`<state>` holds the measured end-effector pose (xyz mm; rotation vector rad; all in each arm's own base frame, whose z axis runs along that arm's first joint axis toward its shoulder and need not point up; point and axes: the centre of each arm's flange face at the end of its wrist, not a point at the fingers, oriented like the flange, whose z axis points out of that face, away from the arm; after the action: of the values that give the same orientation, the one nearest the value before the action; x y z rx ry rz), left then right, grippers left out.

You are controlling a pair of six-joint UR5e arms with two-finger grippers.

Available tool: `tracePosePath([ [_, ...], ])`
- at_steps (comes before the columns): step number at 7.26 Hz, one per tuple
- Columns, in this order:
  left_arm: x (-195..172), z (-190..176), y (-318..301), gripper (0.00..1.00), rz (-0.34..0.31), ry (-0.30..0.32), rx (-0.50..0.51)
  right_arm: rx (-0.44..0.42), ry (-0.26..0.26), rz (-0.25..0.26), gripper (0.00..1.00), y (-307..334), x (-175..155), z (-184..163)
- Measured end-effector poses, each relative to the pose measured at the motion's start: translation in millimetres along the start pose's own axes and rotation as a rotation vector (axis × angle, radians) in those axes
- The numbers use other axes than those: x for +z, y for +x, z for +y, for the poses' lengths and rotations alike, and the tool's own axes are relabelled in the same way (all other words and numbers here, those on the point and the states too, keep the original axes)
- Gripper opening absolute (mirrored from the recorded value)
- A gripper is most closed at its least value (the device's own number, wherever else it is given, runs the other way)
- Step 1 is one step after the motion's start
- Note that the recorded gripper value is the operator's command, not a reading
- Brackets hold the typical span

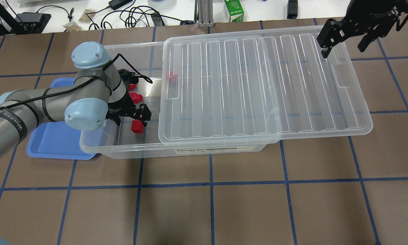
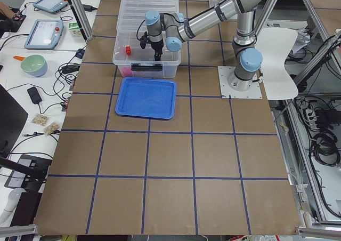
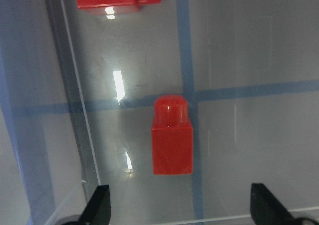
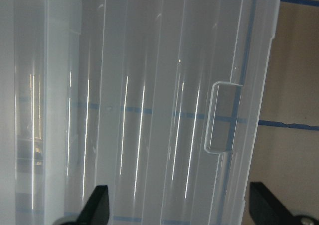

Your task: Place red block in blue tray from box

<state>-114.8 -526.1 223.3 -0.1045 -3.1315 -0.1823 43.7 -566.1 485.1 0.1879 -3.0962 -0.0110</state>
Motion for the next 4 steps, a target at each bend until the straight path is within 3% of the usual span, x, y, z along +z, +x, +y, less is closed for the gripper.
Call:
tracePosePath([
  [3, 17.6, -4.7, -0.7, 0.9, 0.002, -0.021, -0.005, -0.001, 0.003, -0.001, 1.0, 0.0, 0.5, -0.7],
  [4, 26.0, -5.9, -0.9, 0.72, 0.002, -0.026, -0.005, -0.002, 0.001, 0.0, 1.0, 0.0, 0.9, -0.5],
])
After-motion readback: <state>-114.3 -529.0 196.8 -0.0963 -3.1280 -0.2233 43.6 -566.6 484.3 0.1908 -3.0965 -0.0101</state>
